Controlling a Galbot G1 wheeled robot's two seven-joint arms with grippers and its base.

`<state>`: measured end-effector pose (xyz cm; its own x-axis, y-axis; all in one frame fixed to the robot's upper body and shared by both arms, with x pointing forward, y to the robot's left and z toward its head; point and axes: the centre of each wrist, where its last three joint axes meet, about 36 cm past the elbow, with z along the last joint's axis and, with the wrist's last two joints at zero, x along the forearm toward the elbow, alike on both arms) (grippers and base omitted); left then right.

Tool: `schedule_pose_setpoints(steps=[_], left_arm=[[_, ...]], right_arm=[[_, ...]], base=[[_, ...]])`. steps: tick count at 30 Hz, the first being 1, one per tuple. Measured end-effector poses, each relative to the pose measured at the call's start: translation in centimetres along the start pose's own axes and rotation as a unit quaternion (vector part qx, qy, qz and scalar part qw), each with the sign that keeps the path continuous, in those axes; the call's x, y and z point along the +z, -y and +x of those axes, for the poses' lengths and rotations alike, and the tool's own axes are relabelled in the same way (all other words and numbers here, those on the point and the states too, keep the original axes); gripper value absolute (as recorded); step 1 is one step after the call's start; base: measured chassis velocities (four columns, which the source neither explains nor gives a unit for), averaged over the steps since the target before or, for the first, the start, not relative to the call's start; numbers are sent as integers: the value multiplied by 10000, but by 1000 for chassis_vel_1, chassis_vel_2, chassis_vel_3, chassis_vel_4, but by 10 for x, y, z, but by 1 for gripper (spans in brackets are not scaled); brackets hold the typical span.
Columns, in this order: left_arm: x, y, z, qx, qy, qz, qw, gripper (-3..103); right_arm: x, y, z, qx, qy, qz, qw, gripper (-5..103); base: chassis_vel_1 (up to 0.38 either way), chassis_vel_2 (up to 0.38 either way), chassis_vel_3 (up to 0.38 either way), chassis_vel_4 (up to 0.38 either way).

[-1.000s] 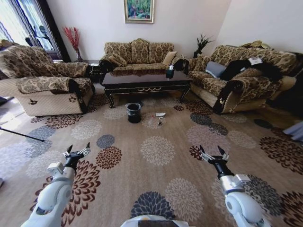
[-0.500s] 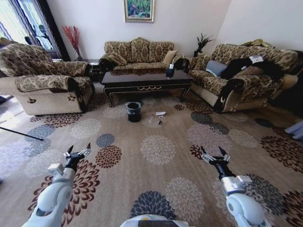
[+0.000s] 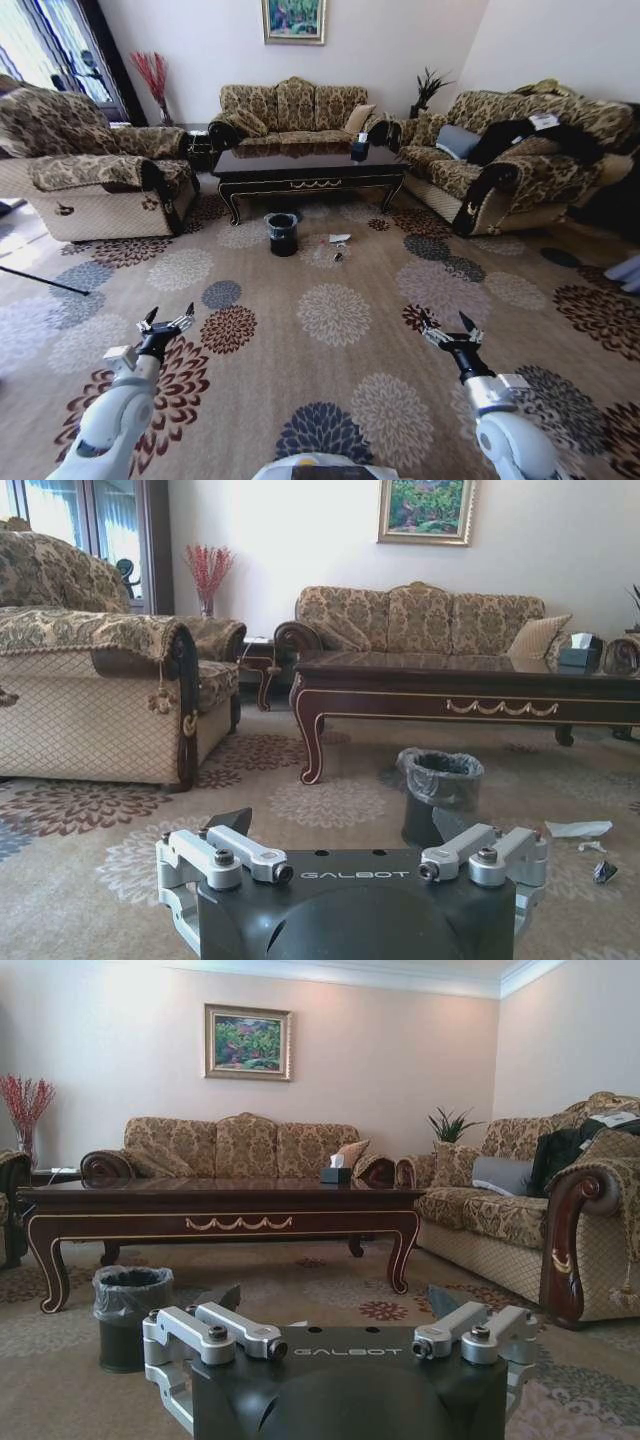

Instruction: Move to the front of the table and pick up the trash from the floor, then place it into the trash bin.

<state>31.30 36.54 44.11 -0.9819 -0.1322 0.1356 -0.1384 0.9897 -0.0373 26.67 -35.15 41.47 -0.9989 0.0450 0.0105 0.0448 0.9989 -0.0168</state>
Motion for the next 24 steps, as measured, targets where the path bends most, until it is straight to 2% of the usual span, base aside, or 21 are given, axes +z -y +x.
schedule_pose_setpoints(steps=[24], left_arm=[[5, 5, 1, 22, -12, 80, 10000, 100]], right_arm=[[3, -7, 7, -38, -16, 19, 10000, 100]], base=[[0, 0, 0, 0]])
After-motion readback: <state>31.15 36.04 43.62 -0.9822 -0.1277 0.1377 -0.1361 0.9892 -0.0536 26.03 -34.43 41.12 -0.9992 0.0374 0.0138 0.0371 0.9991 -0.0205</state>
